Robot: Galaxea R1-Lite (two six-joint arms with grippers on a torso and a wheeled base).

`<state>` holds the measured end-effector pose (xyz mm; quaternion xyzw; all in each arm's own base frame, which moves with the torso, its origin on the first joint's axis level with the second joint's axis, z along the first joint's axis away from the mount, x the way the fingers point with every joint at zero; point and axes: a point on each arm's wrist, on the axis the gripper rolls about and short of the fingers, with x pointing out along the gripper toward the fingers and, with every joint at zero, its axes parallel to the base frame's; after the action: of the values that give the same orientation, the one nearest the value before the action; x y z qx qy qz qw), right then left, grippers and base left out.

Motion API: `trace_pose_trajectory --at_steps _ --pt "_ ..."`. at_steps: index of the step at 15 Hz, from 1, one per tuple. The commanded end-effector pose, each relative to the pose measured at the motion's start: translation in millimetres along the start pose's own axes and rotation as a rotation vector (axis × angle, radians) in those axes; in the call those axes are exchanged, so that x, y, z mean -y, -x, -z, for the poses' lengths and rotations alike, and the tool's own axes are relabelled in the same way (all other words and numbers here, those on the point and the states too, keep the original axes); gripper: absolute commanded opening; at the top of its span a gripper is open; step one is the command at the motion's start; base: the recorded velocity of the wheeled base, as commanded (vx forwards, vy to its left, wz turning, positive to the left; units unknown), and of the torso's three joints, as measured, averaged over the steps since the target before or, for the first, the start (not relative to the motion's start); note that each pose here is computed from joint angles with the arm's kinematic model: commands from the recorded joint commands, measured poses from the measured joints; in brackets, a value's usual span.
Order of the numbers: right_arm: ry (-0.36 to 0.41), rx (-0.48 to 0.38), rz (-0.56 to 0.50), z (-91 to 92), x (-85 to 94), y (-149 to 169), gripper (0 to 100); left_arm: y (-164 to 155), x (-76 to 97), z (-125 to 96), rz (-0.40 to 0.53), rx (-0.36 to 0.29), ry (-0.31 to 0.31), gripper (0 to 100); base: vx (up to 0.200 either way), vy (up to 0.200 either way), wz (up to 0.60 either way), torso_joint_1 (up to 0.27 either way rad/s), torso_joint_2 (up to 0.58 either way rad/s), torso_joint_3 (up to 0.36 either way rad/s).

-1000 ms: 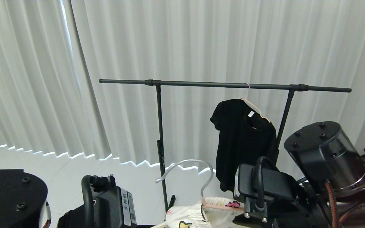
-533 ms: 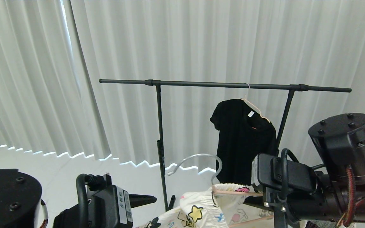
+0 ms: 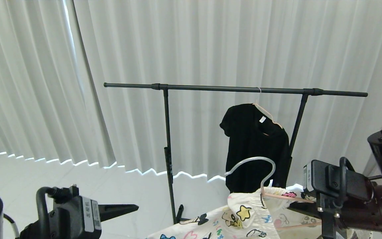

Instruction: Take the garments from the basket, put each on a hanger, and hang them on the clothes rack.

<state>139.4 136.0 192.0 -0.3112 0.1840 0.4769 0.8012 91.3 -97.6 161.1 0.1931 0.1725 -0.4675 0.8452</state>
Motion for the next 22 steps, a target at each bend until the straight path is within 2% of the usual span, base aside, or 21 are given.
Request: trace_pose_trajectory --at_steps 1,3,5,7,11,12,14,17,19,22 --pt "-0.005 0.028 0.018 0.8 0.8 10 0 11 3.6 20 -0.034 -0.018 0.012 100 0.000 0.000 0.00 0.000 0.00 0.000" --pt "-0.003 0.052 0.006 -0.4 0.6 13 0 9 0.7 32 -0.077 -0.072 0.042 100 0.000 0.000 0.00 0.000 0.00 0.000" --pt "0.006 0.087 -0.011 -2.6 -1.3 19 0 5 -6.5 44 -0.130 -0.145 0.097 100 0.000 0.000 0.00 0.000 0.00 0.000" --pt "0.018 0.109 -0.026 -5.3 -4.0 22 0 2 -10.9 47 -0.150 -0.174 0.121 100 0.000 0.000 0.00 0.000 0.00 0.000" --pt "0.032 0.144 -0.024 -9.9 -5.1 21 0 -4 -12.0 50 -0.136 -0.211 0.129 100 0.000 0.000 0.00 0.000 0.00 0.000" --pt "0.033 0.146 -0.024 -9.8 -5.2 21 0 -4 -12.2 49 -0.137 -0.209 0.129 0 0.000 0.000 0.00 0.000 0.00 0.000" --pt "0.030 0.144 -0.021 -9.5 -5.0 21 0 -4 -12.8 50 -0.142 -0.216 0.138 0 0.000 0.000 0.00 0.000 0.00 0.000" --pt "0.013 0.134 0.001 -6.5 -0.4 22 0 0 -21.1 56 -0.212 -0.237 0.190 0 0.000 0.000 0.00 0.000 0.00 0.000" --pt "-0.011 0.126 0.039 -3.3 7.0 22 0 5 -29.3 64 -0.292 -0.262 0.250 0 0.000 0.000 0.00 0.000 0.00 0.000" --pt "-0.059 0.137 0.074 -2.3 13.4 24 0 9 -32.2 76 -0.344 -0.302 0.303 0 0.000 0.000 0.00 0.000 0.00 0.000"
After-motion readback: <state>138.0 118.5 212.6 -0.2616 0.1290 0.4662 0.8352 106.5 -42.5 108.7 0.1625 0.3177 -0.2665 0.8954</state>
